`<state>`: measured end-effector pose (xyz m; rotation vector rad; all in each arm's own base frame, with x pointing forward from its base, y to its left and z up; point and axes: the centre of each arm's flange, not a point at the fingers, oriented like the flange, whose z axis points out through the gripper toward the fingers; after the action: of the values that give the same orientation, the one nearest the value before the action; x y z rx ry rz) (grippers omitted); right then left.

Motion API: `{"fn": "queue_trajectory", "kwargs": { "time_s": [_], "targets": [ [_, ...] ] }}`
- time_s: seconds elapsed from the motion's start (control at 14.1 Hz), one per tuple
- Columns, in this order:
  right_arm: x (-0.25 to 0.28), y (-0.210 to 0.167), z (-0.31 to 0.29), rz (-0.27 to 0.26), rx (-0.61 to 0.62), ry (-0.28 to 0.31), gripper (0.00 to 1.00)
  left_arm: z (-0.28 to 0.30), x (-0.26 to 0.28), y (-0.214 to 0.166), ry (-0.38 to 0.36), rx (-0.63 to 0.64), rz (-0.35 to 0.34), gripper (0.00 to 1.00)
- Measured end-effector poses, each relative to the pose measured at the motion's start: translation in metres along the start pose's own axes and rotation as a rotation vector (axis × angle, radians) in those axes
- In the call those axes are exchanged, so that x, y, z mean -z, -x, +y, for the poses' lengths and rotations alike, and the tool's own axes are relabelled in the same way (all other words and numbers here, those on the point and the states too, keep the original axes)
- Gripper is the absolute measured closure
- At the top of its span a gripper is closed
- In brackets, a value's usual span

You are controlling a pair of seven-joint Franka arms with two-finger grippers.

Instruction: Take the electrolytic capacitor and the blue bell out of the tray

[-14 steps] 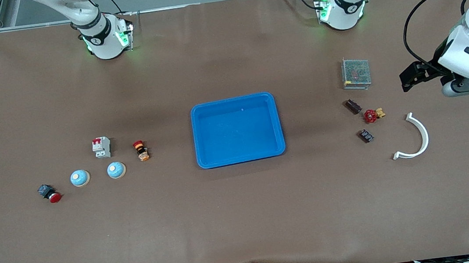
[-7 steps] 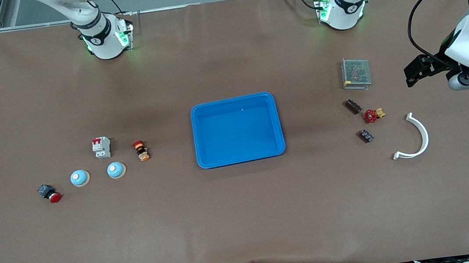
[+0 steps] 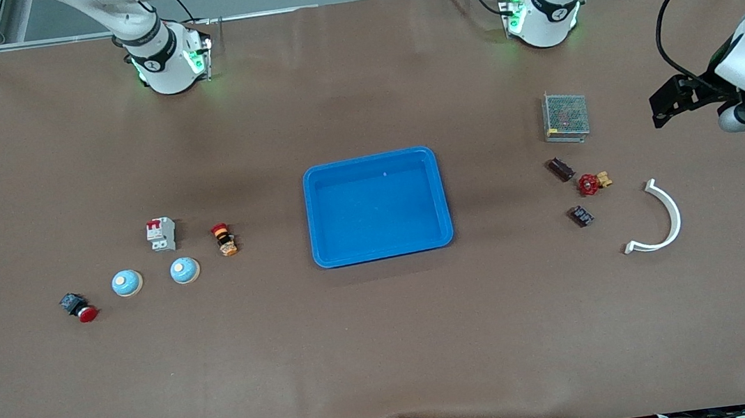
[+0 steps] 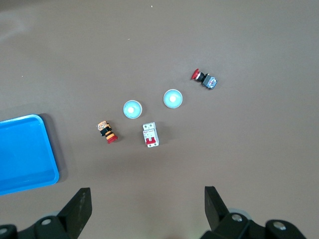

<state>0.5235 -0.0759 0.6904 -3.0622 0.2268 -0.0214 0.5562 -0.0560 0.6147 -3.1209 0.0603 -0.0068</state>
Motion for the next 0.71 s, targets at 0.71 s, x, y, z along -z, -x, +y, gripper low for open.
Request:
{"fn": "queue_trajectory", "kwargs": {
  "time_s": [0.71],
  "targets": [
    [0.0, 0.0, 0.0, 0.0, 0.003, 0.0, 0.0, -0.007, 0.008, 0.02, 0.034, 0.01, 0.003, 0.0]
  ]
}}
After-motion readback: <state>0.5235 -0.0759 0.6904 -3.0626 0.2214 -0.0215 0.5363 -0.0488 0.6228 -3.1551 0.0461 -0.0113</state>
